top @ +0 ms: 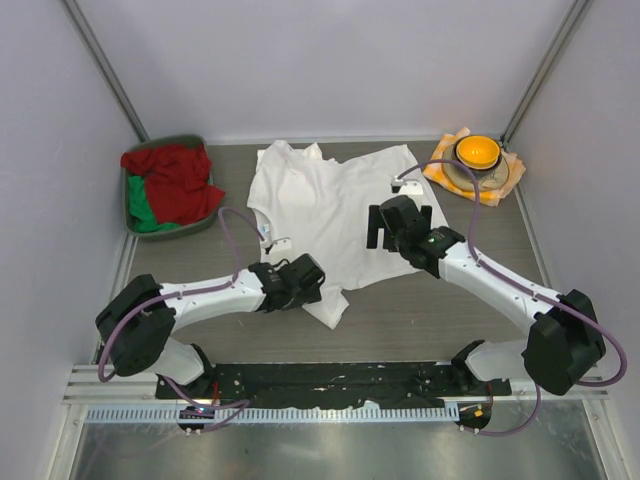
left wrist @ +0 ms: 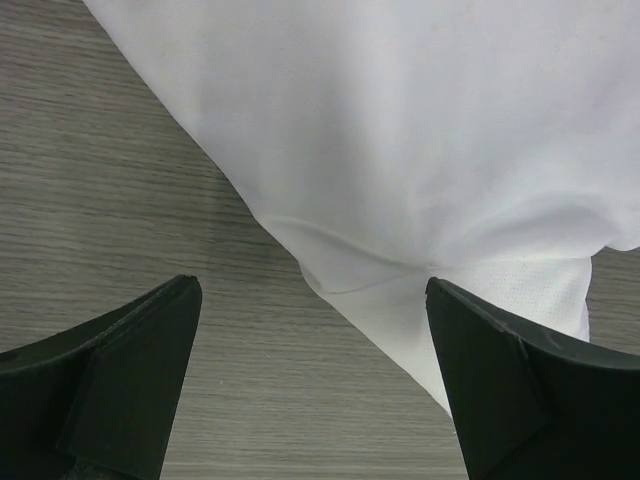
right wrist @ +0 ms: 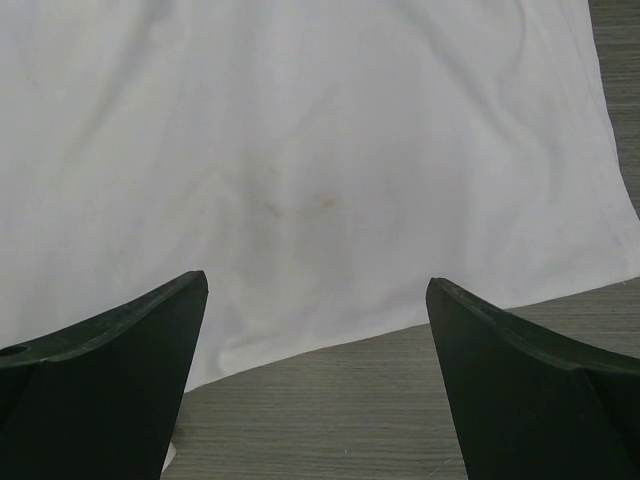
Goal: Fold and stack the t-shirts
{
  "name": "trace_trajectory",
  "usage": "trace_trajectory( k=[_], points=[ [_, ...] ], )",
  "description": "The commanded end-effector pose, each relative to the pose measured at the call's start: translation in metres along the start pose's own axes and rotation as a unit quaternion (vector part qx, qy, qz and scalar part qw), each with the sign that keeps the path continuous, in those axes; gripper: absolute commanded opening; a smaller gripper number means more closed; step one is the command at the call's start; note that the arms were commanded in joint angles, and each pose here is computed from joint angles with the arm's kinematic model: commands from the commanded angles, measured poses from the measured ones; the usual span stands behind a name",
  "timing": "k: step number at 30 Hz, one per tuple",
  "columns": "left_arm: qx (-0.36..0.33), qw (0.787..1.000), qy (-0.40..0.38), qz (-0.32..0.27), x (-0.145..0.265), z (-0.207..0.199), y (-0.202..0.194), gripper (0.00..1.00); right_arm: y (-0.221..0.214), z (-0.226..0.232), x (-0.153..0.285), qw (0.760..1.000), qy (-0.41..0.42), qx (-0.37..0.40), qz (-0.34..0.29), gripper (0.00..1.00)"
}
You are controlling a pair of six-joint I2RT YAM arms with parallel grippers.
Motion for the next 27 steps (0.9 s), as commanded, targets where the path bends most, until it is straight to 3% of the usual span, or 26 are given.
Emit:
trace_trajectory(
  k=[1,7,10,13,14,18,20,25,27],
  points=[
    [0.03,0.997,0.044,-0.05,-0.006,0.013,0.011,1.0,0.003,0.002,0.003,1.0,0.0,-0.012,-0.019,0.97],
    [0.025,0.994,0.09,-0.057,-0.024,0.021,0.008,1.0,0.0,0.004,0.006,1.0,0.001,-0.001,-0.019,0.97],
    [0.026,0.995,0.087,-0.045,-0.036,0.015,0.001,0.94,-0.002,0.003,0.007,1.0,0.002,0.0,-0.019,0.96],
    [0.026,0.995,0.089,-0.043,-0.047,0.011,-0.003,0.75,-0.003,0.003,0.007,1.0,0.002,-0.001,-0.018,0.96],
    [0.026,0.995,0.09,-0.045,-0.048,0.01,-0.002,0.62,-0.004,0.003,0.007,1.0,0.002,-0.001,-0.018,0.96],
    [0.02,0.993,0.091,-0.067,-0.048,0.004,0.012,0.27,-0.005,0.001,0.007,1.0,0.0,0.001,-0.019,0.96],
    [0.015,0.993,0.094,-0.075,-0.042,0.003,0.02,0.0,-0.005,0.0,0.006,1.0,-0.002,0.002,-0.02,0.96],
    [0.0,0.993,0.038,-0.111,0.005,-0.017,0.062,0.0,-0.003,-0.001,0.007,1.0,-0.005,0.002,-0.024,0.96],
    [-0.016,0.992,-0.007,-0.129,0.041,-0.028,0.085,0.0,-0.003,-0.002,0.007,1.0,-0.007,0.001,-0.025,0.96]
  ],
)
Point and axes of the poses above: each gripper's point midway between its finger pads, its own x axis back along the fingers, its own z axis along the line the jaws close on, y = z × x, the point moved 1 cm from there along x, back along the fingers, and after that the axes turned 10 degrees about -x, right-handed, at the moved point
